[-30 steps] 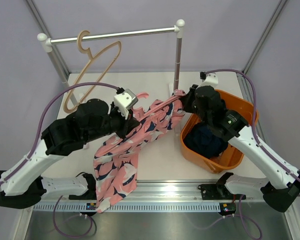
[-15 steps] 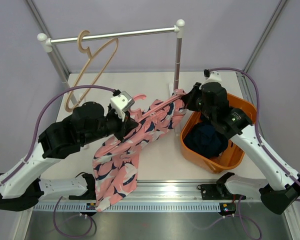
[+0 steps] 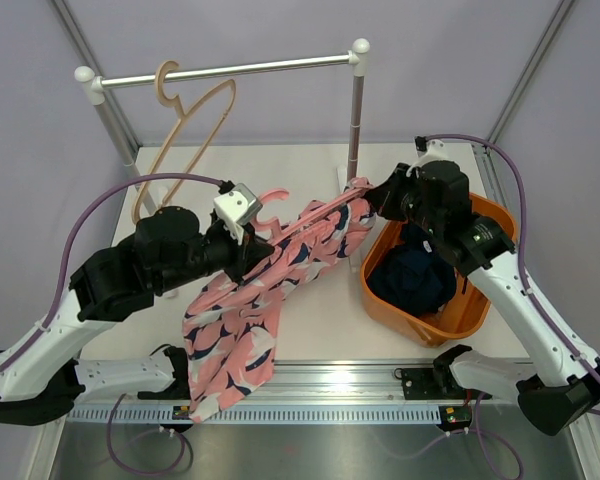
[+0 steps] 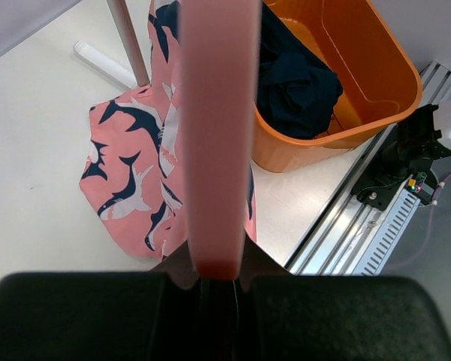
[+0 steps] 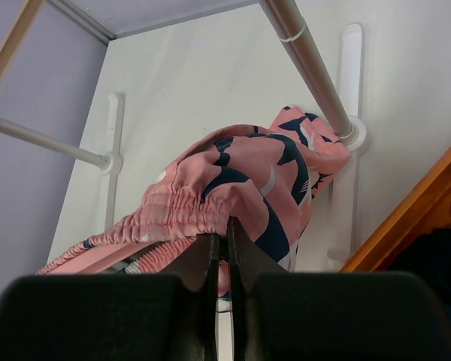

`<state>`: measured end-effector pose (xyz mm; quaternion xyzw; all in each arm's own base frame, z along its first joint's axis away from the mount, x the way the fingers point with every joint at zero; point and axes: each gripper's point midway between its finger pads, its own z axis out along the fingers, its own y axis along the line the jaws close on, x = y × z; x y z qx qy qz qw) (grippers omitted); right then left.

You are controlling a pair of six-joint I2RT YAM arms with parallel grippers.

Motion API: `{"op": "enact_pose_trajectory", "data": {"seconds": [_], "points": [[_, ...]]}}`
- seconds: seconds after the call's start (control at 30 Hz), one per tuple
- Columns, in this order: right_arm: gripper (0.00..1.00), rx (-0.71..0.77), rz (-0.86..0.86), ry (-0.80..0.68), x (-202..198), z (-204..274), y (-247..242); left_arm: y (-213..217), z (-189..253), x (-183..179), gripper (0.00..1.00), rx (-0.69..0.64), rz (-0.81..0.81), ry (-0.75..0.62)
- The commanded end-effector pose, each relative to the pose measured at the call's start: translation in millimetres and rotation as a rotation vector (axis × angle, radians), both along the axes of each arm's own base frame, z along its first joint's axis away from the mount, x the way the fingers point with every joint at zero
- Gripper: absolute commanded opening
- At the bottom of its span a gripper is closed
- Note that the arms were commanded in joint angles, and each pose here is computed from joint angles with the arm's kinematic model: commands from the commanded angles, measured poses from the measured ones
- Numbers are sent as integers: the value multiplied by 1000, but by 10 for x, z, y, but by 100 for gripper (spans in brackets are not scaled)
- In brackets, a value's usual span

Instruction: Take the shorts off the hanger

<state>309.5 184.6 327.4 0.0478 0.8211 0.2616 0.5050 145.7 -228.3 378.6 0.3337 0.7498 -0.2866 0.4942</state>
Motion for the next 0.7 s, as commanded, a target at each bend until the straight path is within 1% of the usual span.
{"op": "enact_pose_trajectory", "data": {"seconds": [0.0,0.17,0.3,0.5,0.6,0.67], "points": [[0,-238,-378,17,334,-259,-1093,351,384,-344,0,-119,-69,-63],[0,-245,-383,24,382,-242,-1188,377,422,-378,0,-138,-82,-81],[0,-254,-369,47,420,-322,-1224,418,529,-427,0,-183,-97,-113],[0,-249,-355,67,468,-396,-1241,410,664,-625,0,-242,-208,-157],[0,-235,-330,67,475,-399,-1196,444,695,-650,0,-253,-214,-172],[0,-217,-315,67,474,-396,-1154,461,701,-602,0,-253,-185,-179]]}}
